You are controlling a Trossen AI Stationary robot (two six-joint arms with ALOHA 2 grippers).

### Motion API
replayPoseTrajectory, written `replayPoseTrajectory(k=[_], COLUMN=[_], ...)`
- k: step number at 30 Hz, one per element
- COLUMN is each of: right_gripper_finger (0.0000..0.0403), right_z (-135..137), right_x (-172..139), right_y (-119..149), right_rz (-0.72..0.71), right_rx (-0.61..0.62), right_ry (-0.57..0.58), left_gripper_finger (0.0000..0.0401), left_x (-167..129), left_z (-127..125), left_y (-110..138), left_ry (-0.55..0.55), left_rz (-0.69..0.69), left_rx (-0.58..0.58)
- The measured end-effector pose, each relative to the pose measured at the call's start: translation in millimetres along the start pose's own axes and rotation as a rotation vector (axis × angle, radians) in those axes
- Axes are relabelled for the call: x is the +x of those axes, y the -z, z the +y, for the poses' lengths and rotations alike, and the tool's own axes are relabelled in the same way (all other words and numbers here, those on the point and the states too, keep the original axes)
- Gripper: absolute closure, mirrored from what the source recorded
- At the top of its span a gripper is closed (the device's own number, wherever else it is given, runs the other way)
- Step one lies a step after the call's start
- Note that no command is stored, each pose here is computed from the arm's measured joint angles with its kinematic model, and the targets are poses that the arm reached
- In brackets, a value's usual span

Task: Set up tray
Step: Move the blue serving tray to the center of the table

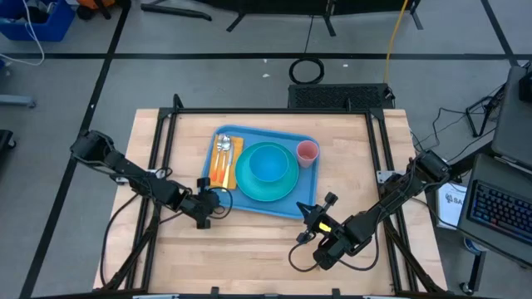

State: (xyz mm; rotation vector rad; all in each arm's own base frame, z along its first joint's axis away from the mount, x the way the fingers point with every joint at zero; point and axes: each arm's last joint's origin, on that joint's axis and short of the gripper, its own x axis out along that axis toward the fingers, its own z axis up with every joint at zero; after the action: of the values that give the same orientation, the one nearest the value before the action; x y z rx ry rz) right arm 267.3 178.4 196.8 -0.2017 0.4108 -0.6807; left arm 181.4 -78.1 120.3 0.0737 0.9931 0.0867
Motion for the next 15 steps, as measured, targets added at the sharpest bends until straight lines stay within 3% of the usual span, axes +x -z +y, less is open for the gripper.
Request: replayPoseTrajectory(k=[15], right_gripper_finger=[0.0403], right_z=[0], right_x=[0], right_y=[0], right_rz=[-0.001], right_rx=[0.003], right_ry=[-0.001], left_gripper_finger=[0.0338], left_x=[9], left_z=[-21], left_y=[4], left_ry=[0.021], left_rz=[-0.034], left_rx=[-0.047])
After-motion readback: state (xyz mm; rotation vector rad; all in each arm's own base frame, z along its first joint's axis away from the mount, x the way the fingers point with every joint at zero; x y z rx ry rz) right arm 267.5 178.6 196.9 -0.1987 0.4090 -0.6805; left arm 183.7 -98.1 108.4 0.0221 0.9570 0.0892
